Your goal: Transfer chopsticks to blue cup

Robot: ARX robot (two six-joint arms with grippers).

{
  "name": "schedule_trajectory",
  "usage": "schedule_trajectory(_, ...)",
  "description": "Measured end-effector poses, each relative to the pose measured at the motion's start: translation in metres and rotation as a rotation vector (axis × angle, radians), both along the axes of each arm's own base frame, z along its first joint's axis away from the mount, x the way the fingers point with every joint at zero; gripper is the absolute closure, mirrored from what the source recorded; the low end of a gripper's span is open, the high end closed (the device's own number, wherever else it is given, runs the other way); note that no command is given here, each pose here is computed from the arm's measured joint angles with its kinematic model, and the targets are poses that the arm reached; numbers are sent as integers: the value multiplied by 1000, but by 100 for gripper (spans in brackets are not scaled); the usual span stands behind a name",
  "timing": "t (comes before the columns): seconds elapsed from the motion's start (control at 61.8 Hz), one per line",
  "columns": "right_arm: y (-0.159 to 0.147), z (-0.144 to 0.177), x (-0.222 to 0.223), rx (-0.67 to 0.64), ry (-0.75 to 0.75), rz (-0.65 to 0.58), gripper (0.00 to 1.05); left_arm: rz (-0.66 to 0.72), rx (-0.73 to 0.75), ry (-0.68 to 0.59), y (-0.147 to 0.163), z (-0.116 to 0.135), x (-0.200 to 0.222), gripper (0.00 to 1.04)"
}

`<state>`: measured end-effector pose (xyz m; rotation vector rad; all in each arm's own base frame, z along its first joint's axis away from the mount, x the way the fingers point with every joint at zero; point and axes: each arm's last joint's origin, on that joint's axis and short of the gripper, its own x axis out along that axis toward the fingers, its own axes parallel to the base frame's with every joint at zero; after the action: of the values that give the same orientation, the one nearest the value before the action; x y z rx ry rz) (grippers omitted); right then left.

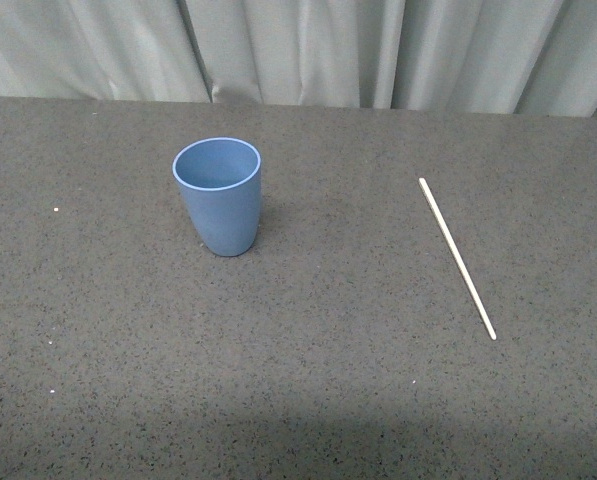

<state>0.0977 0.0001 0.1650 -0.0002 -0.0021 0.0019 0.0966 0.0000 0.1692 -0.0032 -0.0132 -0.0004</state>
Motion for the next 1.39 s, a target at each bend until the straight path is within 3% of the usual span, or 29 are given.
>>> schedule_trajectory(0.729, 0, 0, 0, -1, 2, -3, 9, 0, 0, 0, 0, 0, 0, 7)
schedule_trajectory(0.794, 0, 0, 3, -96, 59, -76, 9, 0, 0, 0, 0, 0, 0, 7)
schedule_trajectory(0.842, 1, 4, 9, -140, 87, -65, 9, 1, 0, 0, 0, 0, 0, 7)
schedule_trajectory(0.972, 5, 32, 46, -158, 144, 63, 9, 0, 0, 0, 0, 0, 0, 7)
schedule_trajectory(1.069, 10, 44, 90, -148, 273, 150, 9, 0, 0, 0, 0, 0, 0, 7)
schedule_trajectory(1.215, 20, 31, 162, -112, 565, 232, 9, 0, 0, 0, 0, 0, 0, 7)
schedule_trajectory(1.393, 35, 6, 235, -92, 809, 264, 9, 0, 0, 0, 0, 0, 0, 7)
